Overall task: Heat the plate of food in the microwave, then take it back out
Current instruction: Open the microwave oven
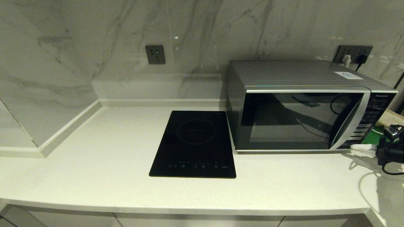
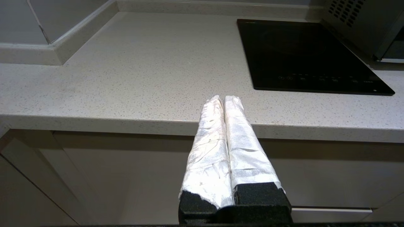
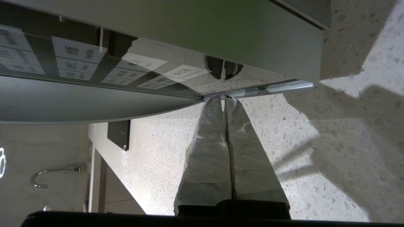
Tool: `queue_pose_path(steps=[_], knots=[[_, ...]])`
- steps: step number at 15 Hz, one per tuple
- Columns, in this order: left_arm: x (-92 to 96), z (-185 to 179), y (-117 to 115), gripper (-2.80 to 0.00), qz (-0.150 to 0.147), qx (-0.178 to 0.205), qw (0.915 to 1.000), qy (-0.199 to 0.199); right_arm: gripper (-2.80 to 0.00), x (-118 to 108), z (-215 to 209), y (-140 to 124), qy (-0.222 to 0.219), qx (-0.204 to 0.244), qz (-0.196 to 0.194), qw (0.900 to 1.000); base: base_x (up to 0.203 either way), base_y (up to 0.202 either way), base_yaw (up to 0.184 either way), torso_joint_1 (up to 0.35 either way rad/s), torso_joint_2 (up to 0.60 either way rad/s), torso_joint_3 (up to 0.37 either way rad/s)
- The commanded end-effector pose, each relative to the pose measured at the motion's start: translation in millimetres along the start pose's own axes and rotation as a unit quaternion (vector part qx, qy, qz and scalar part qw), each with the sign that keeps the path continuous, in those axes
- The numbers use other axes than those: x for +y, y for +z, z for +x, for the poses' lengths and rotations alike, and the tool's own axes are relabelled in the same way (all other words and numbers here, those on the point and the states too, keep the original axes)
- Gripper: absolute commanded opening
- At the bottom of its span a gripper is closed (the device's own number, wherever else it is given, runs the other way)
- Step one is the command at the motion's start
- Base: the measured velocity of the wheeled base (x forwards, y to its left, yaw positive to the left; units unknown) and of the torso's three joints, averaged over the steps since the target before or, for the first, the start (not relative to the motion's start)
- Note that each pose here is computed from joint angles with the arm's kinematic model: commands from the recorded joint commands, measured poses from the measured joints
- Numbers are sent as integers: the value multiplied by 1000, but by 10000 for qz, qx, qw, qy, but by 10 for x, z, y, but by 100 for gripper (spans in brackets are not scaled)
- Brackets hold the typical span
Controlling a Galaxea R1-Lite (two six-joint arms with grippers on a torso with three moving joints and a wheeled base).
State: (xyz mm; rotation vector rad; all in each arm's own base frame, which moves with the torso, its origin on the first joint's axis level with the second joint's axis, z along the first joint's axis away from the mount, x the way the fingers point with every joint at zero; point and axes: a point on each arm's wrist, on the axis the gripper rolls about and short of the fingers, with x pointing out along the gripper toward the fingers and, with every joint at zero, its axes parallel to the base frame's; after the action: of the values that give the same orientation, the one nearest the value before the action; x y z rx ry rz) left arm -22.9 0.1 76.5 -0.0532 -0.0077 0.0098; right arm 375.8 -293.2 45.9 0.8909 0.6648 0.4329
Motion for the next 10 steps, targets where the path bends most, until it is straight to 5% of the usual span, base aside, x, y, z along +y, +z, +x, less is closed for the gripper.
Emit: queue_pose_path(steps=[1, 10], knots=[[0, 0, 0, -280, -2, -1, 10000, 4, -280, -7, 5, -3, 34, 3, 5, 10000, 0, 0, 0, 0, 0, 0], [0, 0, 0, -280, -2, -1, 10000, 4, -280, 8, -118, -60, -15, -41, 149, 9999, 0, 0, 0, 0, 0, 0]])
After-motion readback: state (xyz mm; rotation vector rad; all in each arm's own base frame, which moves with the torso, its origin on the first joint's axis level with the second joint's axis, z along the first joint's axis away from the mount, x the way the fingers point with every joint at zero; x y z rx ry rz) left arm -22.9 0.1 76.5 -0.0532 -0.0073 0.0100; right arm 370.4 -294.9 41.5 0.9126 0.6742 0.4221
